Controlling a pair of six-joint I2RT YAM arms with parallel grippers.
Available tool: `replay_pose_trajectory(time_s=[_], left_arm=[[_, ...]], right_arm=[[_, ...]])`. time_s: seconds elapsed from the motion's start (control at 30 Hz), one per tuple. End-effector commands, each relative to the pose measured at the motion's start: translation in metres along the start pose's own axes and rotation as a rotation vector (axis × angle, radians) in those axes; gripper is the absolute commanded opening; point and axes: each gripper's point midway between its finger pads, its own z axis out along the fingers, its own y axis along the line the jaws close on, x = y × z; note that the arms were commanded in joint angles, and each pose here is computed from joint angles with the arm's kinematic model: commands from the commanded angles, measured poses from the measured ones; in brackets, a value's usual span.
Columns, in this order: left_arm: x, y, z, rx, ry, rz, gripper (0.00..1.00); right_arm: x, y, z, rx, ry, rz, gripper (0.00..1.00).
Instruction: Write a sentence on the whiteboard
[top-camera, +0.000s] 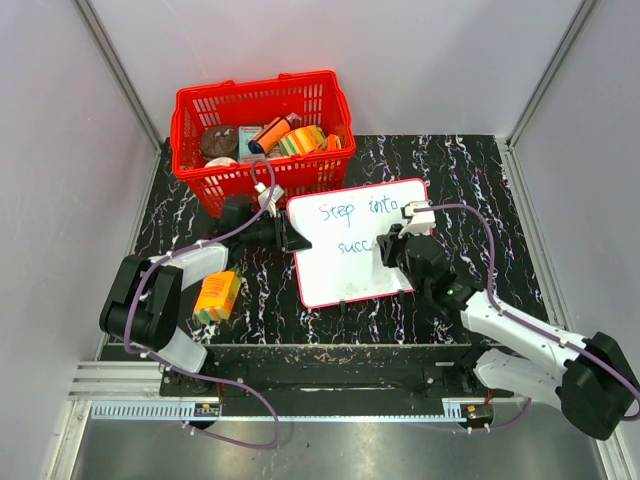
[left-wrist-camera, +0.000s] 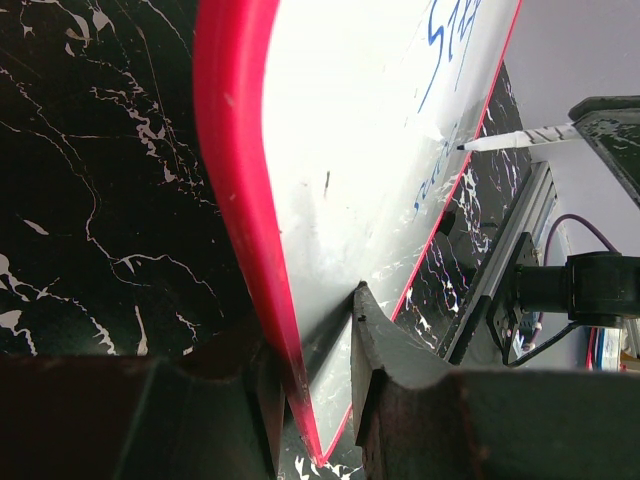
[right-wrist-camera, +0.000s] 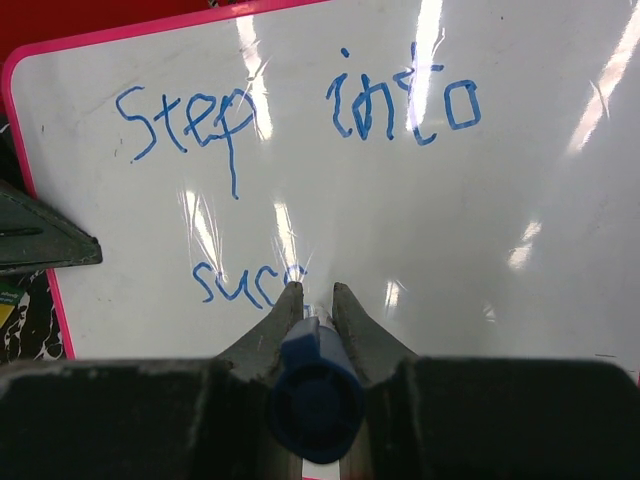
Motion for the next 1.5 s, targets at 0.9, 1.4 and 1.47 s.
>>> replay_pose_trajectory(time_s=[0.9,1.4,1.47], left_arm=[[0.026,0.060,0.004,-0.255,0.054,0.087,0.00],[0.026,0.061,0.004,-0.259,0.056,0.086,0.00],[0.026,0.060,0.004,-0.257,0.055,0.088,0.00]], right_arm=[[-0.031,-0.002,0.015,0.049,-0.097,0.011,0.00],[-0.037,-0.020,0.008,0.119,-0.113,-0.002,0.00],[-0.037,-0.021,0.009,0.125,-0.113,-0.001,0.00]])
